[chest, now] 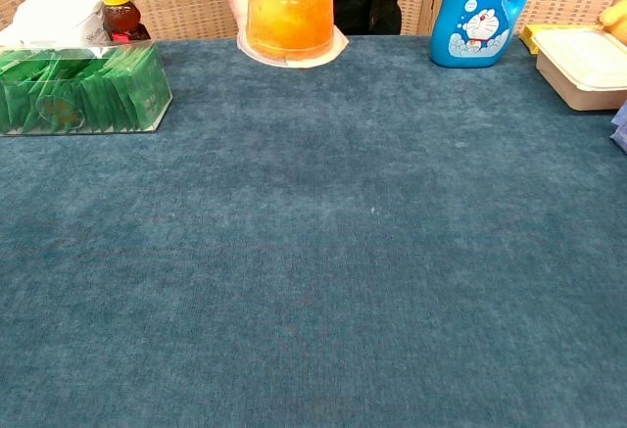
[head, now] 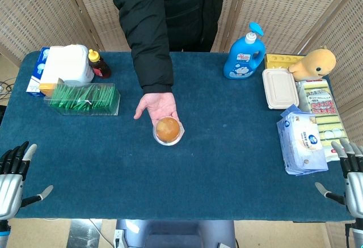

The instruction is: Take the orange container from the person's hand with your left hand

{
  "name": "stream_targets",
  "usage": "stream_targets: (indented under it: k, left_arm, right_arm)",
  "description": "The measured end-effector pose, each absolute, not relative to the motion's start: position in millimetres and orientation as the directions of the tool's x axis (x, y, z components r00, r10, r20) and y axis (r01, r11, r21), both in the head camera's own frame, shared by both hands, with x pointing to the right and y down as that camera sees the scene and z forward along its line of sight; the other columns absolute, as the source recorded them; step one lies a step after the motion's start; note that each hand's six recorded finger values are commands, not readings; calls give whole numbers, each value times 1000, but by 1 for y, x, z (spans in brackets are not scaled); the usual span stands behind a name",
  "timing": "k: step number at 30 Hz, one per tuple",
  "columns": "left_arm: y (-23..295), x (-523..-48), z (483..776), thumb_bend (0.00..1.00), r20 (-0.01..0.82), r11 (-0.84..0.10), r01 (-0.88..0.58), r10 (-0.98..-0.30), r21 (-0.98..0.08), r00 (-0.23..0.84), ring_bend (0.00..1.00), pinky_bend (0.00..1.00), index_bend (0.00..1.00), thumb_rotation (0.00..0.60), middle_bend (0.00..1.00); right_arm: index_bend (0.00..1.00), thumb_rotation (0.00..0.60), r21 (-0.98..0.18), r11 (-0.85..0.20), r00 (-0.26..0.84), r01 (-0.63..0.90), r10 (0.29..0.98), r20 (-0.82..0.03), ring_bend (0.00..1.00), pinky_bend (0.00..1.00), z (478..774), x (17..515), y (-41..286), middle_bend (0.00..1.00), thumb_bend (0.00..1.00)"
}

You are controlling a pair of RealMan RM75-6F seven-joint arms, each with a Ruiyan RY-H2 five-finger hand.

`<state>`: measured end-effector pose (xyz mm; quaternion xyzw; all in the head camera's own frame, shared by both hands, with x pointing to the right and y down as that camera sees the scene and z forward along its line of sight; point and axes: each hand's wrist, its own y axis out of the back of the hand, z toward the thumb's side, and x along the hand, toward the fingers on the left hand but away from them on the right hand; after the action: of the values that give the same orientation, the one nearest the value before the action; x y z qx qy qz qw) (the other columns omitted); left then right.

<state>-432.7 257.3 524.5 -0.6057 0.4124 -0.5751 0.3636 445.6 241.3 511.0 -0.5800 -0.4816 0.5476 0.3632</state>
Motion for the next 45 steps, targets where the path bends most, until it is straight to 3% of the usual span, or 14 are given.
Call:
stream_targets:
  k: [9, 19, 31, 37, 45]
  left_arm:
    - [246, -410, 523, 108, 393, -399, -104, -917, -911, 75, 0, 48, 0, 600, 0]
    - [174, -305, 501, 119, 355, -413, -96, -862, -906, 362, 0, 48, 0, 600, 0]
    - [94, -191, 533, 124, 410, -487, -71, -797, -870, 444, 0, 48, 0, 600, 0]
    - [83, -131, 552, 123, 428, -503, -26, -760, -864, 489, 0, 49, 0, 600, 0]
    - [77, -111, 556, 125, 413, -484, -22, -769, -875, 488, 0, 49, 0, 600, 0]
  right_arm:
    - [90, 600, -948, -274, -73, 164, 955, -288, 0, 0, 512, 447, 241, 28, 0]
    - [90, 600, -946, -275, -76, 171, 954, -291, 0, 0, 512, 449, 240, 28, 0]
    - [90, 600, -939, -280, -79, 198, 951, -300, 0, 0, 514, 453, 237, 29, 0]
    - [90, 600, -937, -282, -84, 206, 949, -304, 0, 0, 514, 455, 237, 29, 0]
    - [90, 600, -937, -281, -88, 207, 949, -304, 0, 0, 514, 457, 236, 29, 0]
